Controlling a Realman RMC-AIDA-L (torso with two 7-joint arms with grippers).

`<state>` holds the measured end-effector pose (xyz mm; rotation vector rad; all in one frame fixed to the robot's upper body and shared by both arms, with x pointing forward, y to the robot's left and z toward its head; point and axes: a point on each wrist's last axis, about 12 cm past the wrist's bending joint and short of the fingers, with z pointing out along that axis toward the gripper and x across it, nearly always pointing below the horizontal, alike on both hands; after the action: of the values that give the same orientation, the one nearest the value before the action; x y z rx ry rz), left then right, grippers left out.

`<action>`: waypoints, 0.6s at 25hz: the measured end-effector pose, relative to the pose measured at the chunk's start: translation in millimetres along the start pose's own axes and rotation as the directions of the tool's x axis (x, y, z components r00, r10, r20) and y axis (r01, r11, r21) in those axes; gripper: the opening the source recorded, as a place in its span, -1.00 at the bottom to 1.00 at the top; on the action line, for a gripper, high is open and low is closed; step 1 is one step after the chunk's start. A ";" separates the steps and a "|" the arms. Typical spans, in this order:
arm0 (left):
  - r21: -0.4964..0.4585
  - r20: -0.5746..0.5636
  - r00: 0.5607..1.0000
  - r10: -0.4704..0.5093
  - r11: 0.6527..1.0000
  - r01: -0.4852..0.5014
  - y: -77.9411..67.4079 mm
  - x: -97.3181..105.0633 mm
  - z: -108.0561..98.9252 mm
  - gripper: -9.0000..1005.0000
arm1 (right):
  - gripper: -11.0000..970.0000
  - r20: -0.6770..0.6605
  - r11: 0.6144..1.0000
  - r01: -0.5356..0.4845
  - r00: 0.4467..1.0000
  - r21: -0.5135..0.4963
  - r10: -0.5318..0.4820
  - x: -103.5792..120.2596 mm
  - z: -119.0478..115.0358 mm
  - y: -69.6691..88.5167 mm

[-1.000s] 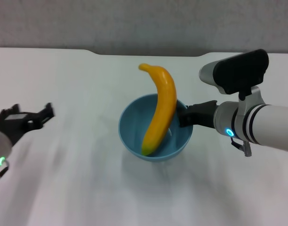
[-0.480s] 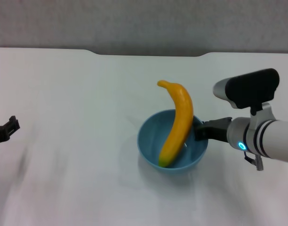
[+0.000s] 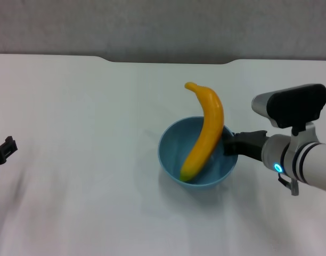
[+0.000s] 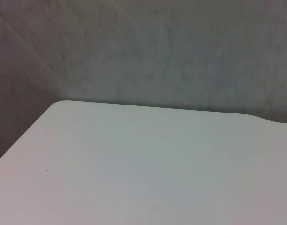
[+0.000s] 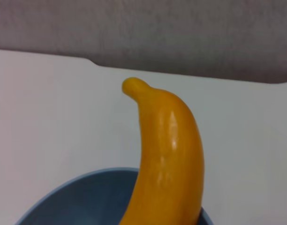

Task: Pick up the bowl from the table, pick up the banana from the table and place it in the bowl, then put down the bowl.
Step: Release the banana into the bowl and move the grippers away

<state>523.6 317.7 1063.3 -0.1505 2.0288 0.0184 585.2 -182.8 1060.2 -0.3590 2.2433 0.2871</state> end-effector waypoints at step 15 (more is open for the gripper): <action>-0.003 -0.009 1.000 0.000 1.000 0.000 0.7 2.7 0.7 0.79 | -0.87 -0.012 0.999 -0.037 0.999 0.015 0.038 12.1 3.3 -8.3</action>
<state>523.0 318.2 1060.6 -0.1534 2.0375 0.0211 583.0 -191.4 1048.2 -0.3118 2.2655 0.2884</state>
